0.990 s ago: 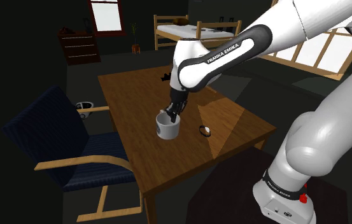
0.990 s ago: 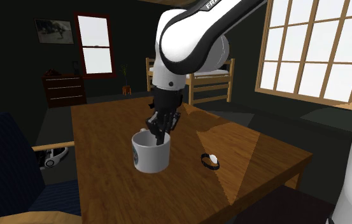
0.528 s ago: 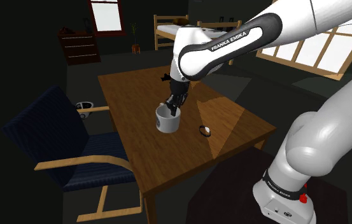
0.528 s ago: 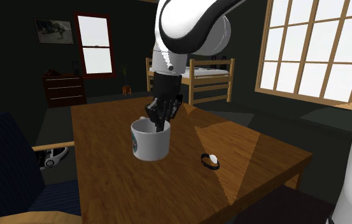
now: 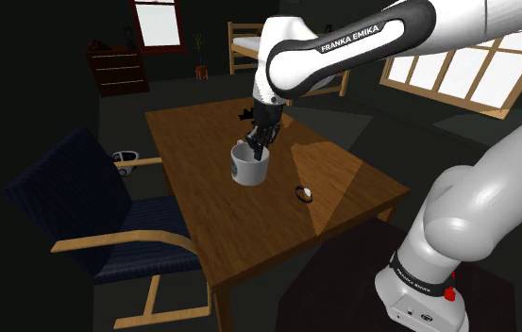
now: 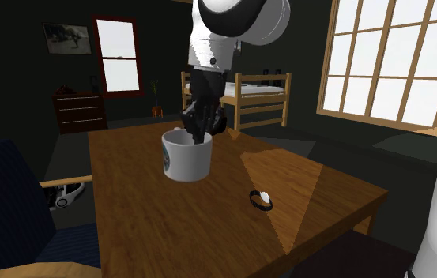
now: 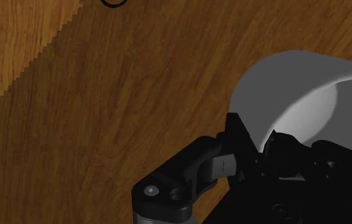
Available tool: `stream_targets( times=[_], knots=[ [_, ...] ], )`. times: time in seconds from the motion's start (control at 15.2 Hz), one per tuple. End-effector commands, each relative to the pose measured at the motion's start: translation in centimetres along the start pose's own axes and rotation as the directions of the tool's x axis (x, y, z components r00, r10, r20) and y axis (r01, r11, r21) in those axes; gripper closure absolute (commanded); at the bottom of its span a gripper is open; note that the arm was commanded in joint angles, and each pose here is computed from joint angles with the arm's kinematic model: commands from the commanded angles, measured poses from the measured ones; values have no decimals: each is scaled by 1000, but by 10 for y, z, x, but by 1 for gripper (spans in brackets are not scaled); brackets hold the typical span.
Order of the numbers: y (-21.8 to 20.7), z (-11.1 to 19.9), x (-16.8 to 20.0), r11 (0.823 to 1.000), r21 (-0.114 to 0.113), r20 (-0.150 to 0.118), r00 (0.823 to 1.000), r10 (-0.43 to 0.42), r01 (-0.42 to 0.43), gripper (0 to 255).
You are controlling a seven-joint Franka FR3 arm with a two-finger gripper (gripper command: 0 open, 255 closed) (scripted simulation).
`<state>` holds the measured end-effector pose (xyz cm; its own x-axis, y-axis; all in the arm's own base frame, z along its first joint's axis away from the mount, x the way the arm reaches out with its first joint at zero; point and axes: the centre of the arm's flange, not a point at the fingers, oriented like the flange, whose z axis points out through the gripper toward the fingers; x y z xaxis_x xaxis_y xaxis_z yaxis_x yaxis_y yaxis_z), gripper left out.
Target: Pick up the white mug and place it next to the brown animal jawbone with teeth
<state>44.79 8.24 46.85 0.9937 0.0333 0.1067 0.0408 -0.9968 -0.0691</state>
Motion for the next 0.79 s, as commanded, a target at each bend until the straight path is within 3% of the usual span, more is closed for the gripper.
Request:
stream_targets(
  times=[0.0, 0.2, 0.73],
  knots=[
    [-1, -10, 2, 1000, 0, 0, 1000, 0, 0, 255],
    [-2, -22, 3, 1000, 0, 0, 1000, 0, 0, 255],
    [88, -23, 59, 1000, 0, 0, 1000, 0, 0, 255]
  ],
)
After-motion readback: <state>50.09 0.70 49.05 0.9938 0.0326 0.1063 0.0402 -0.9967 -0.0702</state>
